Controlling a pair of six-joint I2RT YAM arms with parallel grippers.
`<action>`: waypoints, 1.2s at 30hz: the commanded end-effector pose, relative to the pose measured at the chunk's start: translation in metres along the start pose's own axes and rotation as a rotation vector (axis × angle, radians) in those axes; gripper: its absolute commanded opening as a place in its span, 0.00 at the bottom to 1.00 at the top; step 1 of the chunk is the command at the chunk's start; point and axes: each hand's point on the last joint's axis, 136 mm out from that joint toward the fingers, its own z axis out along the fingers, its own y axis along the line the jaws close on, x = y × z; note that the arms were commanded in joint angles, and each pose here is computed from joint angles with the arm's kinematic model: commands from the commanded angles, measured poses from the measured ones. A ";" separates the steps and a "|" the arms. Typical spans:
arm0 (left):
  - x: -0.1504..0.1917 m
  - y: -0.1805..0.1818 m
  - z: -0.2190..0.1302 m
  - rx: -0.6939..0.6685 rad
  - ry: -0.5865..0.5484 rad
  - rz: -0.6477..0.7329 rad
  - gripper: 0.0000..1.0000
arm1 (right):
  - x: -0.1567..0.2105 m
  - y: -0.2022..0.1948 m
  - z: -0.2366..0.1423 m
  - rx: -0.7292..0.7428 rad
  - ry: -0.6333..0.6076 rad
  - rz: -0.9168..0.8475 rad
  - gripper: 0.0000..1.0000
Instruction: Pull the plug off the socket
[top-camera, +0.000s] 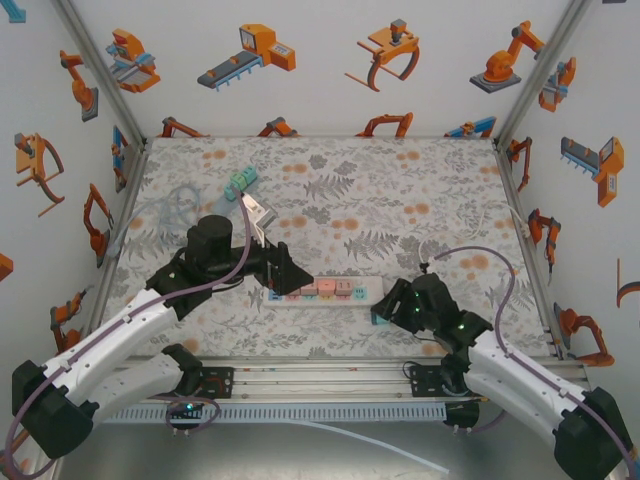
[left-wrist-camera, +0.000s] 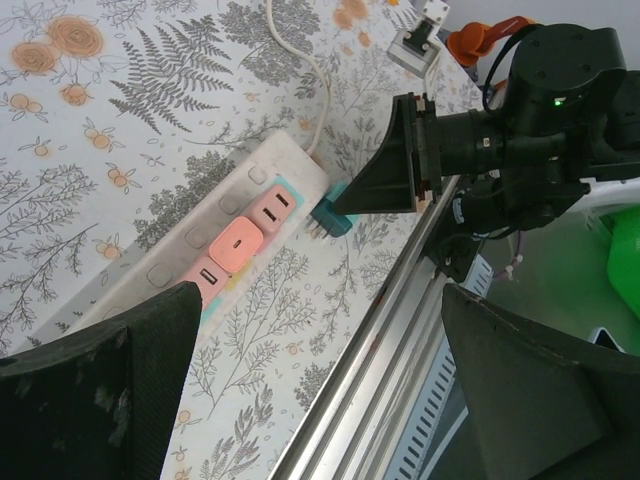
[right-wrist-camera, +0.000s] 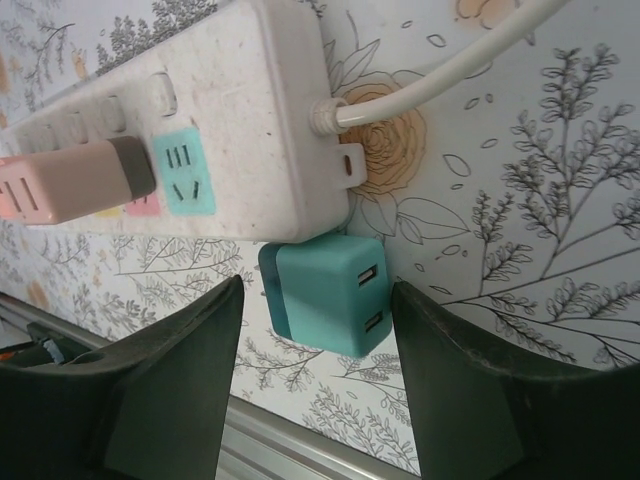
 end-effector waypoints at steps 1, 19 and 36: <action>0.002 0.003 -0.001 -0.028 0.005 0.010 0.97 | -0.007 -0.008 -0.010 0.071 -0.027 -0.018 0.58; 0.007 0.094 -0.050 -0.585 -0.069 -0.113 0.97 | -0.075 0.162 -0.097 -0.333 -0.317 -1.006 0.55; 0.061 0.154 -0.051 -0.667 0.086 -0.361 0.98 | 0.007 0.188 -0.028 -0.656 -0.060 -1.779 0.58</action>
